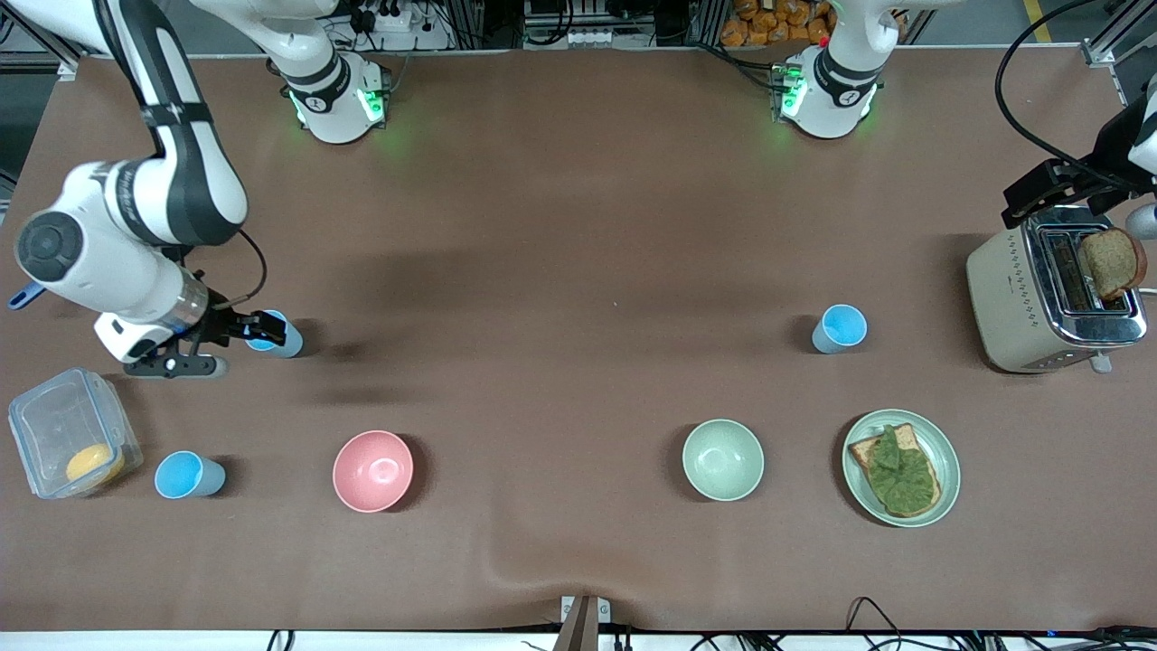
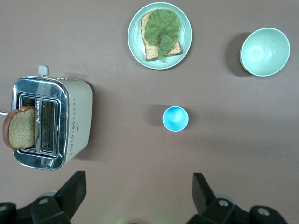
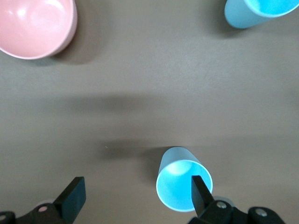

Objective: Stack blue cups with both arms
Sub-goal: 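Reach the right gripper down to the blue cup by the saucepan and grasp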

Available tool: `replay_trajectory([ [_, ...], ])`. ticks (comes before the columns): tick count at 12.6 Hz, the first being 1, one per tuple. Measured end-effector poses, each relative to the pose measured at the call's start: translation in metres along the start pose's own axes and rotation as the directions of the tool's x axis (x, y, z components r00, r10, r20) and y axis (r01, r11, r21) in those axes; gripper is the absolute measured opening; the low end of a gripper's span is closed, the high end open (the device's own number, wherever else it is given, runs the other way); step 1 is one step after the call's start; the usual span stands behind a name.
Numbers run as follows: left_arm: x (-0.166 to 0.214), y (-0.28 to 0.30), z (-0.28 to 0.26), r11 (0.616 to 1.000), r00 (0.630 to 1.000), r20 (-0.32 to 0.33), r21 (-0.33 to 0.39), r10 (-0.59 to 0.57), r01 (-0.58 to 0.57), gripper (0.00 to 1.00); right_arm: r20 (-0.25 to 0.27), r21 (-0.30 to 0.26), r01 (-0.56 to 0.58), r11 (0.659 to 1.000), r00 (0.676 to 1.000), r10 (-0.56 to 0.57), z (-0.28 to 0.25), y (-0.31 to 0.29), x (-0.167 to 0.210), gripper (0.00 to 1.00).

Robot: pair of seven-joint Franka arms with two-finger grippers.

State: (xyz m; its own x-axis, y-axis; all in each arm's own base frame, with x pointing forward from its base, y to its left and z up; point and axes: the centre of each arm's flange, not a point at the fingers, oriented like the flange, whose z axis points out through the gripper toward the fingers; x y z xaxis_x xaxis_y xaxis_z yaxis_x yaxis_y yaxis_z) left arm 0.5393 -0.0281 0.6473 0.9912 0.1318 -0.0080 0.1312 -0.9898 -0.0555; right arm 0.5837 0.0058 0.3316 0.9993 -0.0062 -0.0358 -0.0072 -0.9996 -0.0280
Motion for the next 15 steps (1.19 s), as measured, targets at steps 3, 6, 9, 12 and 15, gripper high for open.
replay_trajectory([
  [3,0.001,0.000,0.001,1.000,1.000,0.002,0.000,0.000,0.000,1.00,0.023,-0.006,0.008,1.000,1.000,-0.008,0.032,0.001,0.003,1.00],
  [6,0.001,0.000,0.001,1.000,1.000,0.002,0.000,0.000,0.000,1.00,0.079,-0.010,0.016,1.000,0.997,-0.015,0.069,0.003,0.001,1.00],
  [9,0.001,0.000,0.001,1.000,1.000,0.002,0.000,0.000,0.000,1.00,0.109,-0.018,0.021,1.000,0.994,-0.019,0.089,0.006,0.000,1.00],
  [12,0.001,0.000,0.001,1.000,1.000,0.002,0.000,0.000,0.000,1.00,0.133,-0.018,0.023,1.000,0.991,-0.020,0.085,0.005,-0.002,1.00],
  [15,0.001,0.000,0.001,1.000,1.000,0.002,0.000,0.000,0.000,1.00,0.149,-0.023,0.028,0.999,0.988,-0.024,0.083,0.005,-0.003,1.00],
])
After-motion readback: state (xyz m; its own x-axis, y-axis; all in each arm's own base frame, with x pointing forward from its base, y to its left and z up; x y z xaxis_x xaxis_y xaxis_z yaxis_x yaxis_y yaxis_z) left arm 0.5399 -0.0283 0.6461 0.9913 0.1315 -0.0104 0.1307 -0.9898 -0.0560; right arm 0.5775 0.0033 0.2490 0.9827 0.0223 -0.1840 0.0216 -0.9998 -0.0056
